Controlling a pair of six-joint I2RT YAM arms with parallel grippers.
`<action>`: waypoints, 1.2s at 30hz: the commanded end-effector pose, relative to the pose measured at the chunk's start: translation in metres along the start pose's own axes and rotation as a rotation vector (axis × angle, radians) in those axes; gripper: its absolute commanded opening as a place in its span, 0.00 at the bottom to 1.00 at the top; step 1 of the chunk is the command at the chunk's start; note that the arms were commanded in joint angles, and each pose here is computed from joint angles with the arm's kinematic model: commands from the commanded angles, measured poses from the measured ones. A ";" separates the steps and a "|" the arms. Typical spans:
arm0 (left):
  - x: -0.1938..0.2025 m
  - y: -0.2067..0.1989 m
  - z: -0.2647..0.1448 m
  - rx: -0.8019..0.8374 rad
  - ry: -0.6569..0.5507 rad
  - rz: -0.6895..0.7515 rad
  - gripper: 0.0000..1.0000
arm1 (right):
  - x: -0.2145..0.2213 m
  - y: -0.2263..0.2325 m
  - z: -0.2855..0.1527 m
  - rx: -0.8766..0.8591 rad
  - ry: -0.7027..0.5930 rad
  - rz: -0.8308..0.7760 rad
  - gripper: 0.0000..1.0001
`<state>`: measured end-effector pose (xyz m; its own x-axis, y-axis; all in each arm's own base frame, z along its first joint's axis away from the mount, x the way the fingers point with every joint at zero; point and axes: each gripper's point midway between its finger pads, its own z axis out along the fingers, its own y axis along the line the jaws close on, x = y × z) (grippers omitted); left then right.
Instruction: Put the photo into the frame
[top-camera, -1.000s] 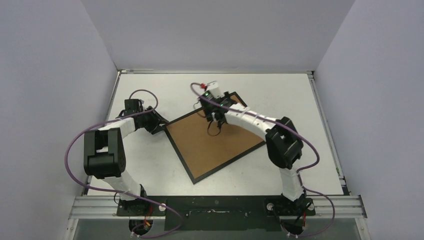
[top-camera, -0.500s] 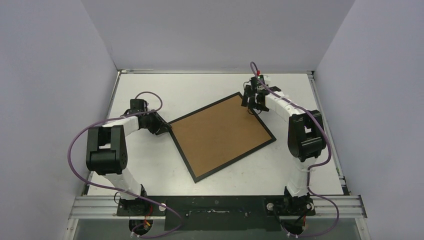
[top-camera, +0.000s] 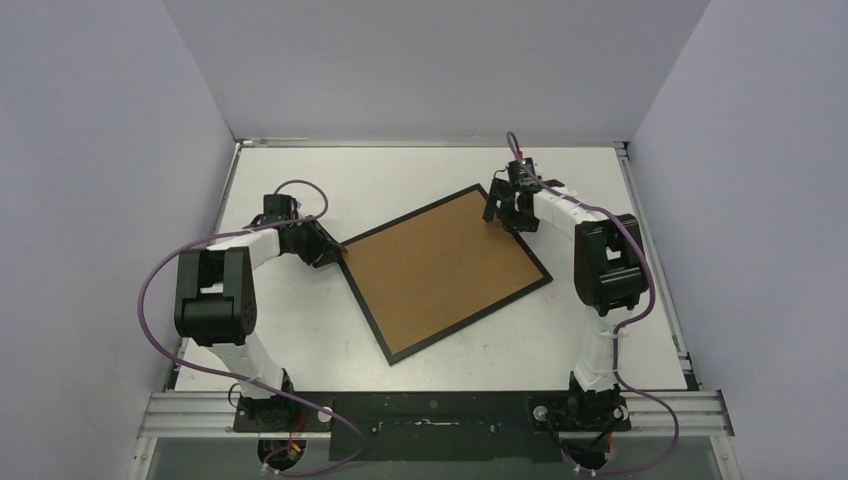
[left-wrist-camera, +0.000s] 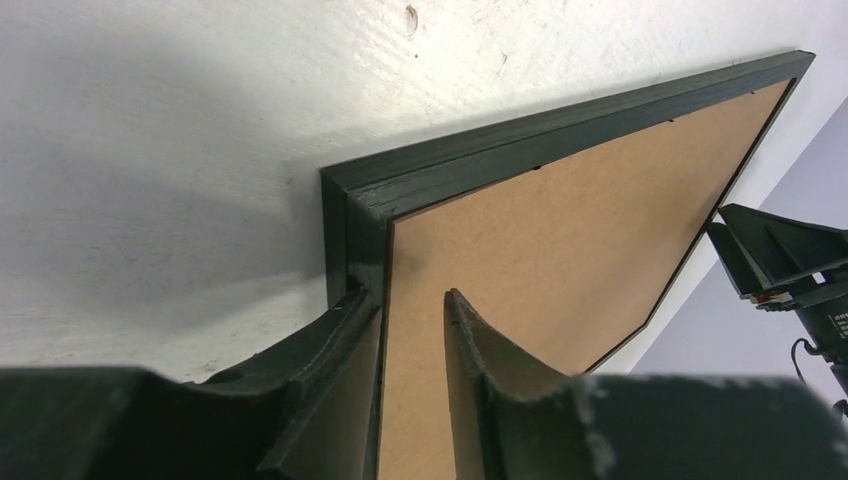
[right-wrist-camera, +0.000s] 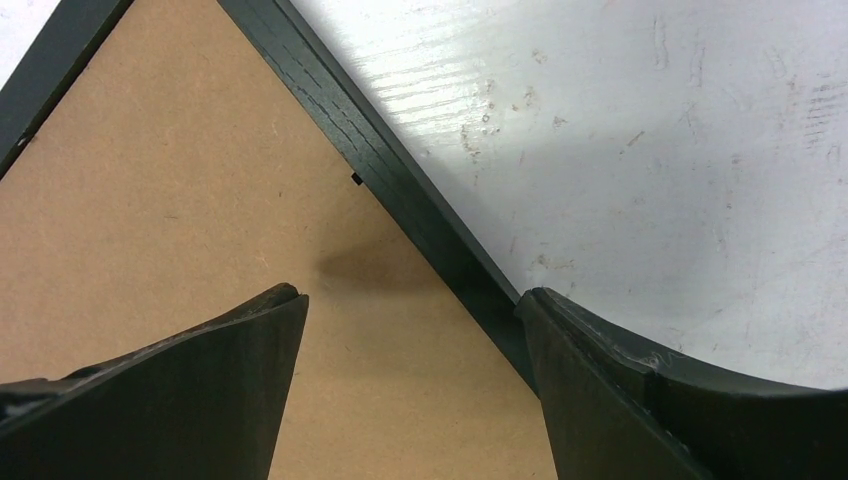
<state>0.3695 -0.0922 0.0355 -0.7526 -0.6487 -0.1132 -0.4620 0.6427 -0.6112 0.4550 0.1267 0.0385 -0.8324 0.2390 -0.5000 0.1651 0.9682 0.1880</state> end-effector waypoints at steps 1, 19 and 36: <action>-0.003 -0.006 0.005 0.000 0.008 0.031 0.33 | 0.017 0.003 0.010 -0.049 0.057 0.018 0.81; 0.014 -0.033 0.016 0.095 0.081 0.060 0.35 | 0.042 0.019 0.023 -0.208 0.156 0.058 0.82; 0.010 -0.116 -0.024 0.494 0.048 0.054 0.33 | 0.059 0.030 0.030 -0.289 0.203 0.112 0.81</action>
<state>0.3956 -0.1636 0.0803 -0.8137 -0.5796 -0.0454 -0.2672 0.4423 -0.8562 0.4723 0.1533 0.0360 -0.8218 0.3049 -0.4813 0.0689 0.8917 0.4473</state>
